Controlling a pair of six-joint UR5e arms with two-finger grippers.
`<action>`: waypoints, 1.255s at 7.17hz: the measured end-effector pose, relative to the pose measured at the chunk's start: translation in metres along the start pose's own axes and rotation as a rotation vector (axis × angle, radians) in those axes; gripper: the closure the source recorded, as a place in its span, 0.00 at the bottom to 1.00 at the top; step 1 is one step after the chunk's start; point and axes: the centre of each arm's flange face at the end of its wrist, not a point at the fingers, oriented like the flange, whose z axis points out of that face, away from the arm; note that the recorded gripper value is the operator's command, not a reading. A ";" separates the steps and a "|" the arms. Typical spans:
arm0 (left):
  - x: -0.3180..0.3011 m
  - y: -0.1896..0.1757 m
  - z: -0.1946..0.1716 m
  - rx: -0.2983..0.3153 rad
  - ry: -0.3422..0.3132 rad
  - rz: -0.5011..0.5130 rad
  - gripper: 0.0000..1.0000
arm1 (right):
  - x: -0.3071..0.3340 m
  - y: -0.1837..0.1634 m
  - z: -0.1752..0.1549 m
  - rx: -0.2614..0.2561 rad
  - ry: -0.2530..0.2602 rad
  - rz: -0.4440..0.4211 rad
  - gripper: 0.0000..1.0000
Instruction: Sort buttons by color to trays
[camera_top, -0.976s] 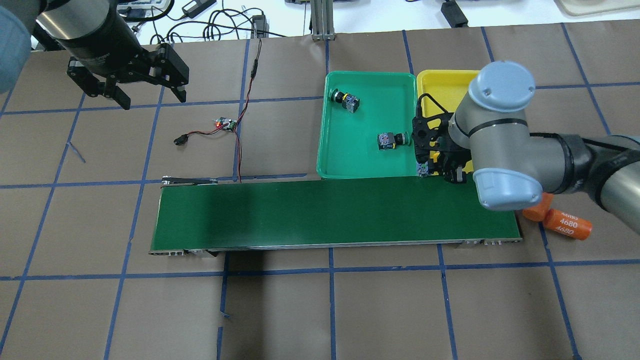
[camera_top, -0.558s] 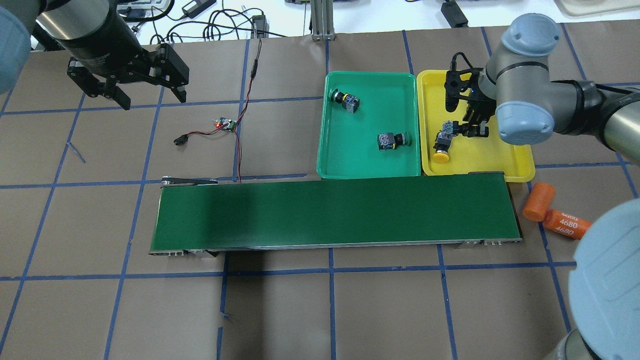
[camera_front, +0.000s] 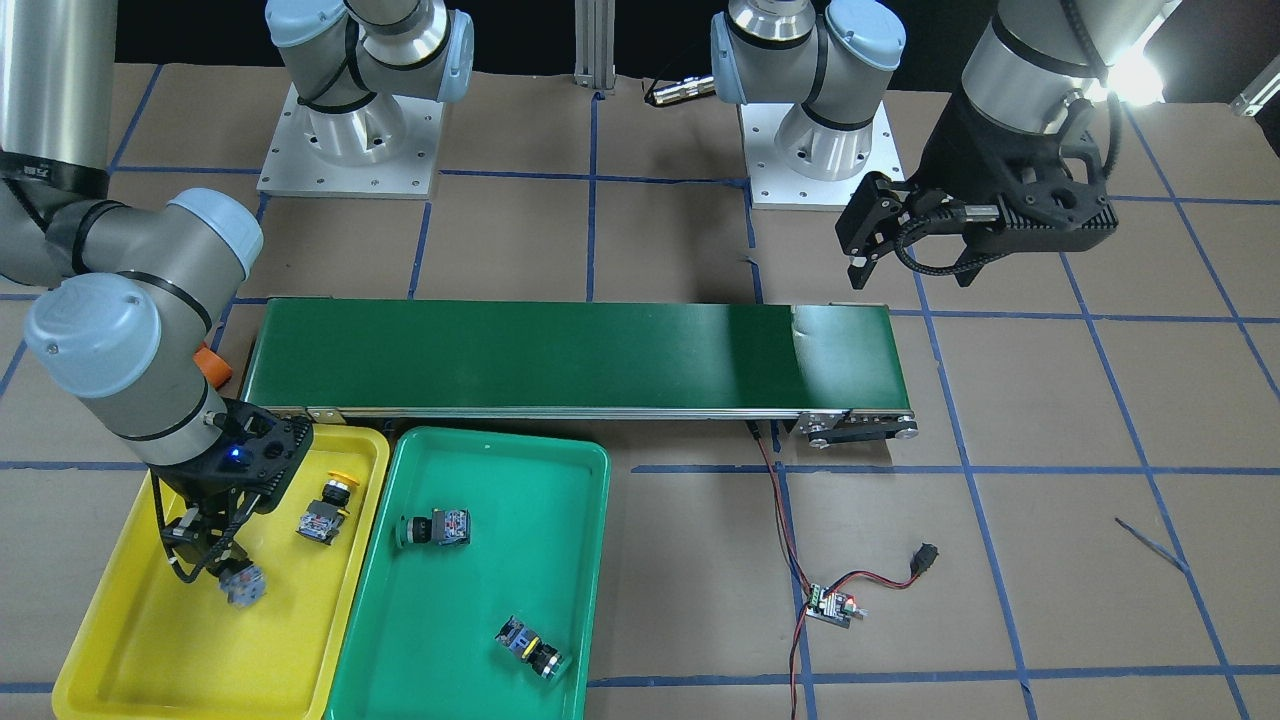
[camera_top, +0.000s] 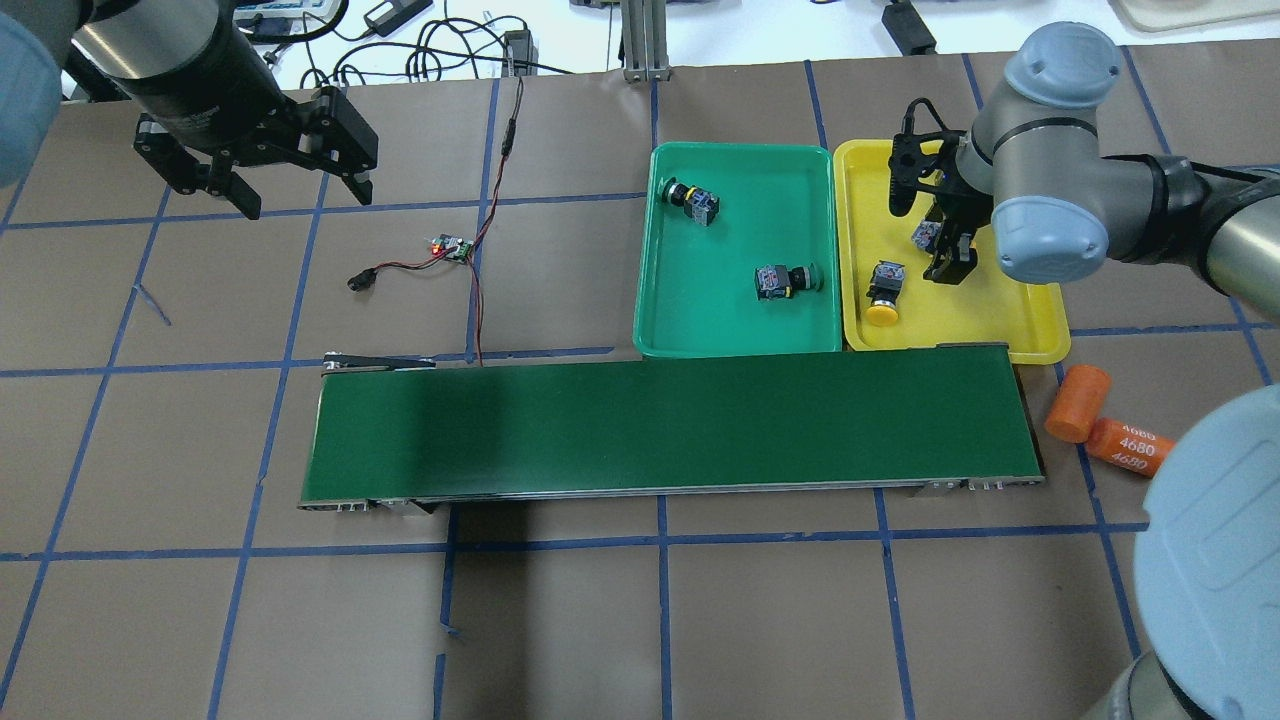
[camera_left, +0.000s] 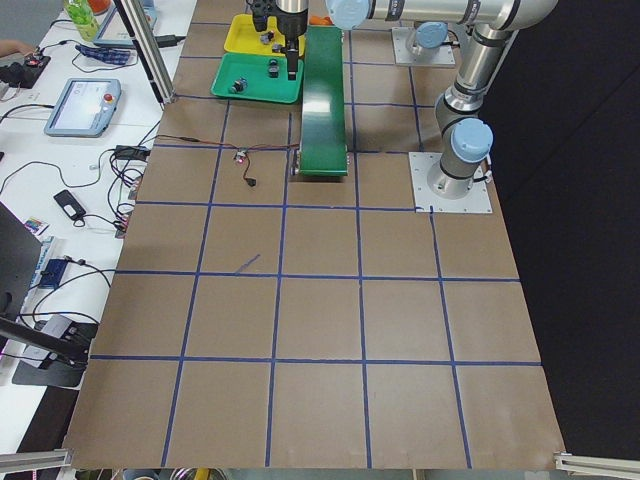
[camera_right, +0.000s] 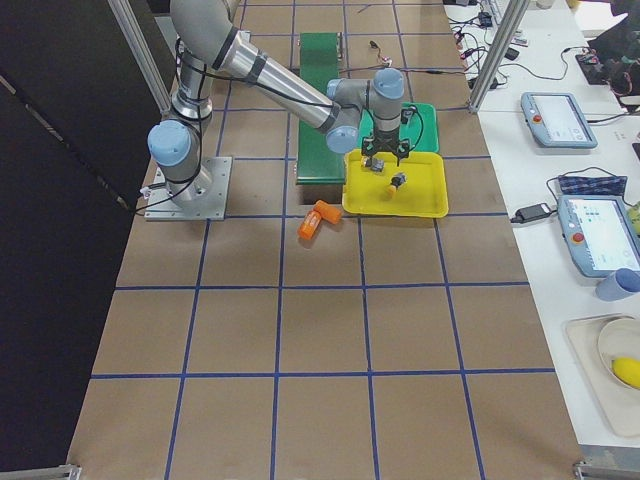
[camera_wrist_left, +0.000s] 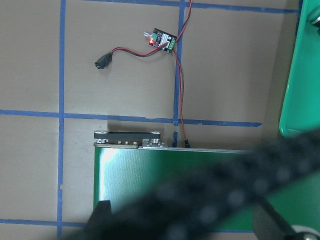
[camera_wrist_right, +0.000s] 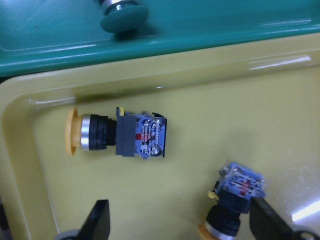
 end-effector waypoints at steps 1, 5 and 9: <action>0.000 0.000 -0.001 0.001 0.000 0.001 0.00 | -0.006 -0.006 -0.018 -0.003 -0.008 0.063 0.00; 0.001 0.004 -0.003 0.001 -0.001 0.003 0.00 | -0.092 -0.058 -0.142 -0.044 -0.083 0.406 0.00; 0.001 0.007 -0.007 -0.002 0.000 0.001 0.00 | -0.150 -0.052 -0.214 -0.163 -0.173 1.154 0.00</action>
